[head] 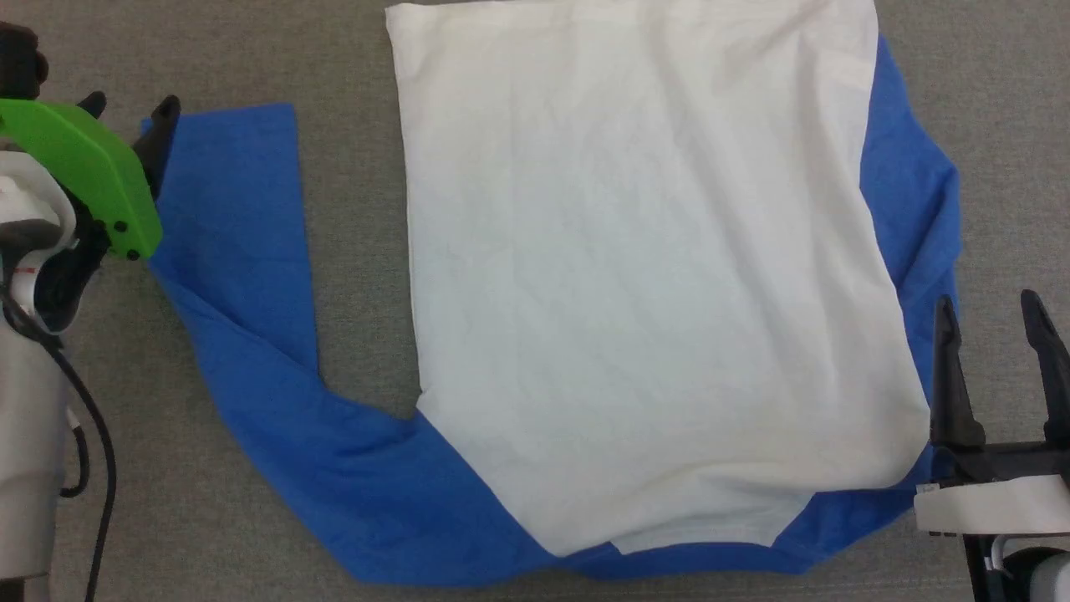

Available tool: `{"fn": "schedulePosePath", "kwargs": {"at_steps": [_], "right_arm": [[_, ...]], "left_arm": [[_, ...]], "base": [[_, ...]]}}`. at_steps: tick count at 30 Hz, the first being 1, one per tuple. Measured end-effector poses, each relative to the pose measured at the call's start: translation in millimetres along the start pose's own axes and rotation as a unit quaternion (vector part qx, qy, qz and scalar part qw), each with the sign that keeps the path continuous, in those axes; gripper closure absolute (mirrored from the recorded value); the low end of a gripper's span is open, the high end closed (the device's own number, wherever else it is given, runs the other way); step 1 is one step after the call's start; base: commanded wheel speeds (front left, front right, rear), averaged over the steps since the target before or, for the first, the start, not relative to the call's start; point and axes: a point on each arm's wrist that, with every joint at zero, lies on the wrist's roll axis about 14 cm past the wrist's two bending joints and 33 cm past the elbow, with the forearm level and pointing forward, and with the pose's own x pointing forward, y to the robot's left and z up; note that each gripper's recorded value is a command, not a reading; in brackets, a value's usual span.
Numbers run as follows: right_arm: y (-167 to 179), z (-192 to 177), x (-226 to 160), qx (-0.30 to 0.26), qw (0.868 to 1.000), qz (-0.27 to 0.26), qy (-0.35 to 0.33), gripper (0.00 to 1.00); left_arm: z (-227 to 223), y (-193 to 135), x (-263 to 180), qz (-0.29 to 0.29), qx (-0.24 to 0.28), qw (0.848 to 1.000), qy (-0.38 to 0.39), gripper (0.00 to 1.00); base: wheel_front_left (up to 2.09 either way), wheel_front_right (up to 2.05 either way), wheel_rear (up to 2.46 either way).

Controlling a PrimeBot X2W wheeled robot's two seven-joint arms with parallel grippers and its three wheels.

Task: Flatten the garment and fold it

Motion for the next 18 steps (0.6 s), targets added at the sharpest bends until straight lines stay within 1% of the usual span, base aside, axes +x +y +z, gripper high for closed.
{"fn": "schedulePosePath", "kwargs": {"at_steps": [6, 12, 13, 14, 18], "right_arm": [[-7, -10, 2, -0.009, 1.0, -0.01, 0.017, 0.0], [-10, -15, 4, -0.014, 0.999, -0.015, 0.025, 0.0], [-11, -16, 4, -0.015, 0.999, -0.016, 0.026, 0.0], [-11, -16, 5, -0.016, 0.999, -0.016, 0.026, 0.0], [-11, -16, 10, -0.018, 0.999, -0.015, 0.026, 0.0]], "left_arm": [[-40, 9, 19, 0.006, -0.004, 0.997, 0.077, 0.0], [-70, 19, 28, 0.016, -0.02, 0.992, 0.12, 0.0], [-72, 19, 29, 0.015, -0.023, 0.992, 0.124, 0.12], [-73, 19, 30, 0.013, -0.025, 0.992, 0.125, 1.0], [-74, 18, 32, 0.007, -0.035, 0.992, 0.125, 1.0]], "base": [[0.0, 0.0, 0.0], [0.0, 0.0, 0.0], [0.0, 0.0, 0.0], [0.0, 0.0, 0.0], [0.0, 0.0, 0.0]]}}
